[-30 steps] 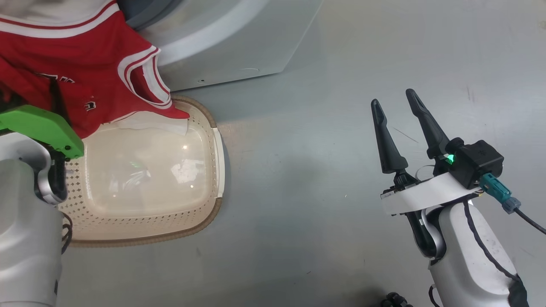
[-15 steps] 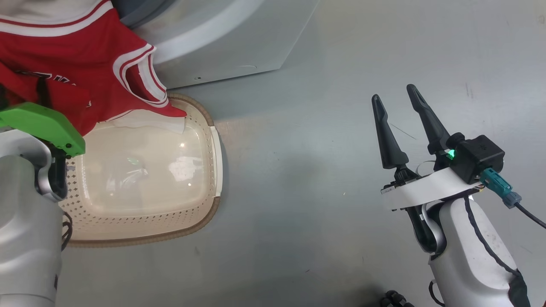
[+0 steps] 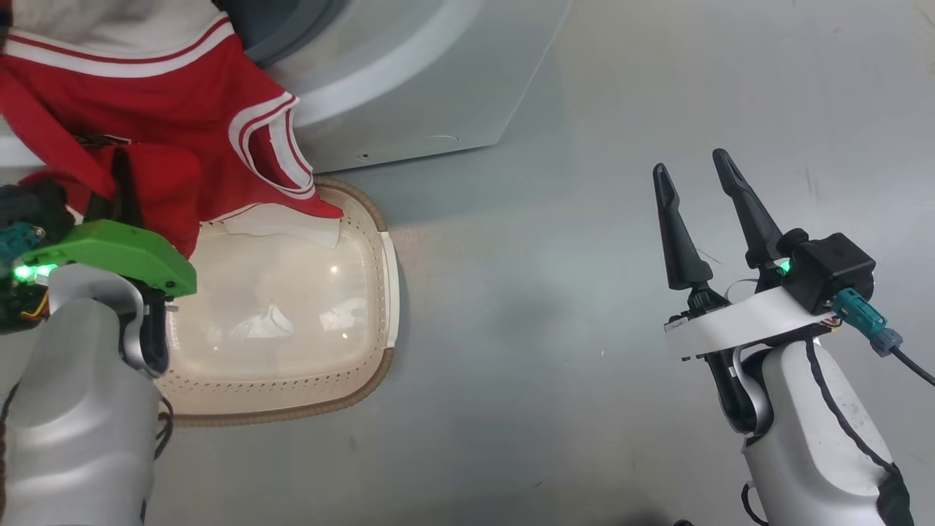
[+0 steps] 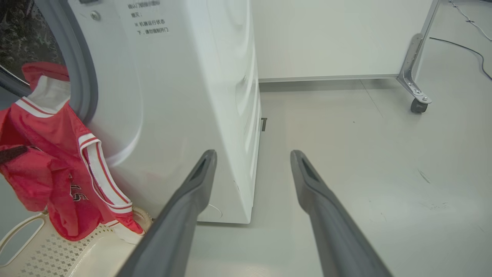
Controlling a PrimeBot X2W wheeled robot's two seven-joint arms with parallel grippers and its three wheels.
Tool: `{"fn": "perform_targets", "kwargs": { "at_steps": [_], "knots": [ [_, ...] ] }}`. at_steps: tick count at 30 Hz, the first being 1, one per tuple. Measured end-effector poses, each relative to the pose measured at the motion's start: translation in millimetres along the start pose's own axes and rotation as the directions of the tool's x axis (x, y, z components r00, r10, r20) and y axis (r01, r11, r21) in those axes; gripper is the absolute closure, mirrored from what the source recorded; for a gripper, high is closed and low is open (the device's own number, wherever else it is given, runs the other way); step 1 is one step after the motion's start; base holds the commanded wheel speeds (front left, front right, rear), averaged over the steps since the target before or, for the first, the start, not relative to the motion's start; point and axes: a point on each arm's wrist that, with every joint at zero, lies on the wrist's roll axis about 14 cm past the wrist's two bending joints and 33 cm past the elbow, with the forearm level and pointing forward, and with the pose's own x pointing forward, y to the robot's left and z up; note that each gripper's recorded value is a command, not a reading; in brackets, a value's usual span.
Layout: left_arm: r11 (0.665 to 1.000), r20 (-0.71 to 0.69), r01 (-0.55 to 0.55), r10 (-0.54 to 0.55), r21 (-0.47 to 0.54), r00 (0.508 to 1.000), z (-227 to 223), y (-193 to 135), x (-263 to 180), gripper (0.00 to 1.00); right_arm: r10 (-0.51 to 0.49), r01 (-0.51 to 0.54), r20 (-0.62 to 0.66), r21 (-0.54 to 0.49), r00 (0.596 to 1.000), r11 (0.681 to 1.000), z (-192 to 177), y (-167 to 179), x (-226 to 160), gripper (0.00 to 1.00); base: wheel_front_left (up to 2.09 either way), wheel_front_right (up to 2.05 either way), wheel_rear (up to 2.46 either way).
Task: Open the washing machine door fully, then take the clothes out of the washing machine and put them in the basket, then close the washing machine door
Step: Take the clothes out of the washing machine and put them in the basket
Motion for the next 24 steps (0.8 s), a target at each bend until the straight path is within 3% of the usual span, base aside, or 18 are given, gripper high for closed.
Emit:
{"fn": "perform_targets", "kwargs": {
  "at_steps": [14,24],
  "knots": [
    [0.996,0.152,0.089,-0.093,0.032,0.984,43.8,-32.9,-38.3,1.0,0.036,-0.036,0.024,-0.007,0.999,0.999,13.3,17.3,-12.8,0.0,0.0,0.0,0.0],
    [0.989,0.356,0.14,-0.151,0.056,0.922,109.7,-54.4,-68.7,1.0,0.052,-0.052,0.044,-0.012,0.998,0.999,22.4,25.5,-20.7,0.0,0.0,0.0,0.0]
  ]
}}
